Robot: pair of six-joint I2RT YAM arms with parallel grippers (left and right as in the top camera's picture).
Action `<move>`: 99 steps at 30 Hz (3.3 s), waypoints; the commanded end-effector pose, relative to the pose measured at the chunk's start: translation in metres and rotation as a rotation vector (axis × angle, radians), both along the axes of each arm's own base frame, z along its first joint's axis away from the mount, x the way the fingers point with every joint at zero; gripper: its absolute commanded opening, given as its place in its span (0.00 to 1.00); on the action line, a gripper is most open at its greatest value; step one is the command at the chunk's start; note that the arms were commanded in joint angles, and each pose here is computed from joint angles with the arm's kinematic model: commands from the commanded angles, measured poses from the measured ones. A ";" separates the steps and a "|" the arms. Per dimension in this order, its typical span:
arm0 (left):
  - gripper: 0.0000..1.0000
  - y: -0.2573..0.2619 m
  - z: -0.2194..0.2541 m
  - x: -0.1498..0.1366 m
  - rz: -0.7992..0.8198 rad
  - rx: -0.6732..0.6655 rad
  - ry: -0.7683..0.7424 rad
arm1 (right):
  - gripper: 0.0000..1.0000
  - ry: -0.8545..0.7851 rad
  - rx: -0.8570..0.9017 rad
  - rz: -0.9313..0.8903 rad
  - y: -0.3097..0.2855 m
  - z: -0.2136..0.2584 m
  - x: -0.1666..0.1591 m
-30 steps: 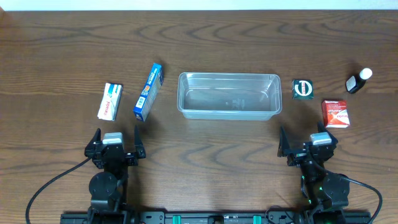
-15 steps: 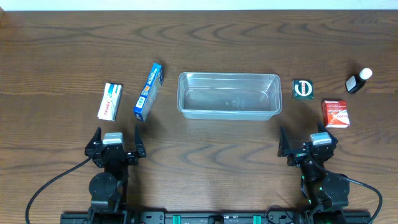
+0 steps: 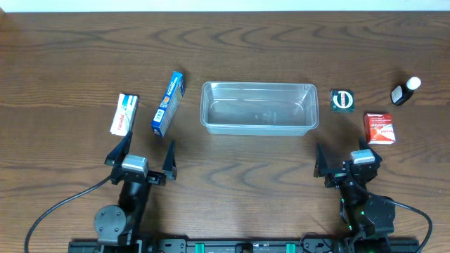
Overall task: Pack container
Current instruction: 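Move the left gripper toward the blue fever box, then lower the left gripper over the blue box and grasp it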
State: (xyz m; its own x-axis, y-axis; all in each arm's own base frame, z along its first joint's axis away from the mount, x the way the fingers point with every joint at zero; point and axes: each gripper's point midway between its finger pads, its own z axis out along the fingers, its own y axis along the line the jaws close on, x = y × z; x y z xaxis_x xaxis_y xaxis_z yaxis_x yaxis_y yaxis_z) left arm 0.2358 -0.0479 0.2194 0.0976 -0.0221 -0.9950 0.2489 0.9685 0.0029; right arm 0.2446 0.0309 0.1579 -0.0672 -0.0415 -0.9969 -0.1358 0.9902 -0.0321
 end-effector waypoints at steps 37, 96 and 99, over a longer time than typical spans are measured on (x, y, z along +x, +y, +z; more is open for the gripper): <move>0.99 0.006 -0.059 0.157 -0.007 0.323 1.454 | 0.99 0.002 -0.005 0.001 0.000 -0.001 0.000; 0.43 0.003 -0.142 0.162 0.013 0.486 1.451 | 0.99 0.002 -0.005 0.001 0.000 -0.001 0.000; 0.40 0.003 -0.143 0.162 0.012 0.486 1.453 | 0.99 0.002 -0.005 0.001 0.000 -0.001 0.000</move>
State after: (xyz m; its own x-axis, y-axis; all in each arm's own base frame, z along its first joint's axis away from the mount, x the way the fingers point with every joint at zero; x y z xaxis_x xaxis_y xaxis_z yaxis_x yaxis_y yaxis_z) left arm 0.4012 -0.0475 0.0858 -0.9353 0.3116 -0.1679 0.3042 0.9501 0.0688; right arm 0.2446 0.0309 0.1574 -0.0684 -0.0416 -0.9968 -0.1358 0.9902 -0.0320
